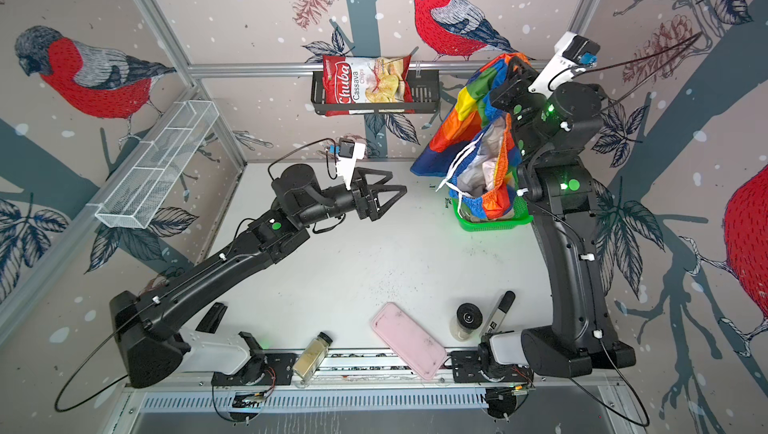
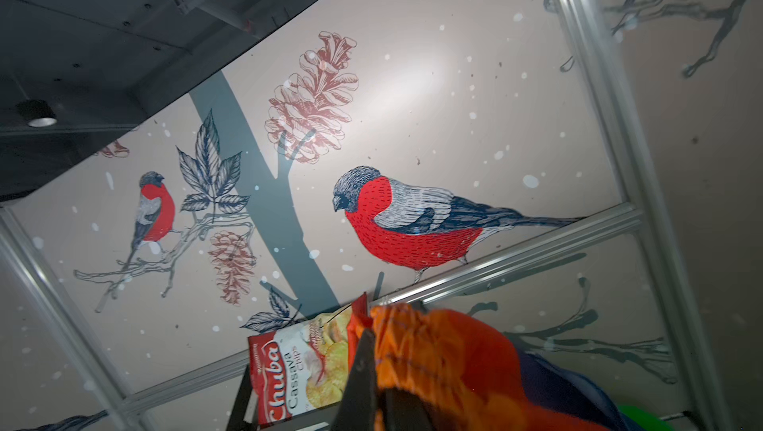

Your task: Fold and stack the shorts

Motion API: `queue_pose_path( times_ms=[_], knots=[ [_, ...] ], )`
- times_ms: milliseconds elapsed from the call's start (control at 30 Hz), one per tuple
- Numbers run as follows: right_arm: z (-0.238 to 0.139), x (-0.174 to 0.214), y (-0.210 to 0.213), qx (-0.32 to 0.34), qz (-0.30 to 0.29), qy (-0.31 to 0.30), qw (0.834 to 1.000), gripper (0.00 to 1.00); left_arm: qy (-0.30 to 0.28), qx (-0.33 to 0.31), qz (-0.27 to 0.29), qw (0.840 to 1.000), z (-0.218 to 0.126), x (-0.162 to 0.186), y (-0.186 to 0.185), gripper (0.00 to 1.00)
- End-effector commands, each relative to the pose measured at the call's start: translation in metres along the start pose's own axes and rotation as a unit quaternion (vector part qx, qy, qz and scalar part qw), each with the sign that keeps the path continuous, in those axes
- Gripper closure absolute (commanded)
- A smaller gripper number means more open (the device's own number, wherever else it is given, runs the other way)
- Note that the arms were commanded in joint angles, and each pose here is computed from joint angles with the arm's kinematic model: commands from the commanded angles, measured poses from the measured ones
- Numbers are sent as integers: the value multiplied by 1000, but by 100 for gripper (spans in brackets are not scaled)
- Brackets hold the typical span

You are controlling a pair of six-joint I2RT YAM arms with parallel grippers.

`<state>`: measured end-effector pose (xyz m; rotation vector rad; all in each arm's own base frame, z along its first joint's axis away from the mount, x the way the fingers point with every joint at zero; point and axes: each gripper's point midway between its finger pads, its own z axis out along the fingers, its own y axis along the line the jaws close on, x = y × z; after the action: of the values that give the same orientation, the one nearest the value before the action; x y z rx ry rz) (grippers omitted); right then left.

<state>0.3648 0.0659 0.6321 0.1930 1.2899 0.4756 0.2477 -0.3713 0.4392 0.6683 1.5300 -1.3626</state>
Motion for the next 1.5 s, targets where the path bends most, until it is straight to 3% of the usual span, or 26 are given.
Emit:
queue_pose_path(
  times_ms=[0, 167, 533, 700, 767, 900, 1067, 1233, 1333, 1367, 1433, 1467],
  knots=[
    [4, -1, 20, -52, 38, -4, 998, 100, 28, 52, 32, 998, 4, 14, -27, 3],
    [9, 16, 31, -74, 53, 12, 996, 100, 82, 21, 49, 995, 27, 44, -29, 1],
    [11, 48, 43, -75, 63, 27, 995, 100, 94, 19, 45, 994, 56, 45, -39, 4],
    [13, 62, 52, -74, 65, 29, 995, 100, 111, -68, 33, 991, 63, 48, -12, 18],
    [15, 66, 54, -72, 64, 29, 995, 100, 111, -114, 44, 986, 61, 45, -3, 20],
    [23, 78, 62, -73, 64, 36, 995, 100, 101, -186, 82, 974, 52, 32, 1, 17],
    [34, 97, 83, -87, 59, 52, 993, 100, 115, -181, 88, 973, 61, 39, 0, 10],
    [39, 119, 134, -136, 44, 72, 987, 100, 151, -207, 89, 962, 80, 64, 22, 7],
    [36, 122, 171, -177, 35, 79, 980, 100, 158, -253, 101, 949, 82, 67, 44, 6],
    [34, 121, 184, -189, 31, 79, 978, 100, 156, -269, 105, 945, 81, 64, 51, 7],
    [32, 125, 200, -199, 21, 77, 977, 99, 156, -283, 107, 940, 78, 59, 64, 22],
    [31, 127, 205, -198, 17, 77, 977, 98, 154, -289, 102, 939, 75, 55, 71, 41]
  ],
)
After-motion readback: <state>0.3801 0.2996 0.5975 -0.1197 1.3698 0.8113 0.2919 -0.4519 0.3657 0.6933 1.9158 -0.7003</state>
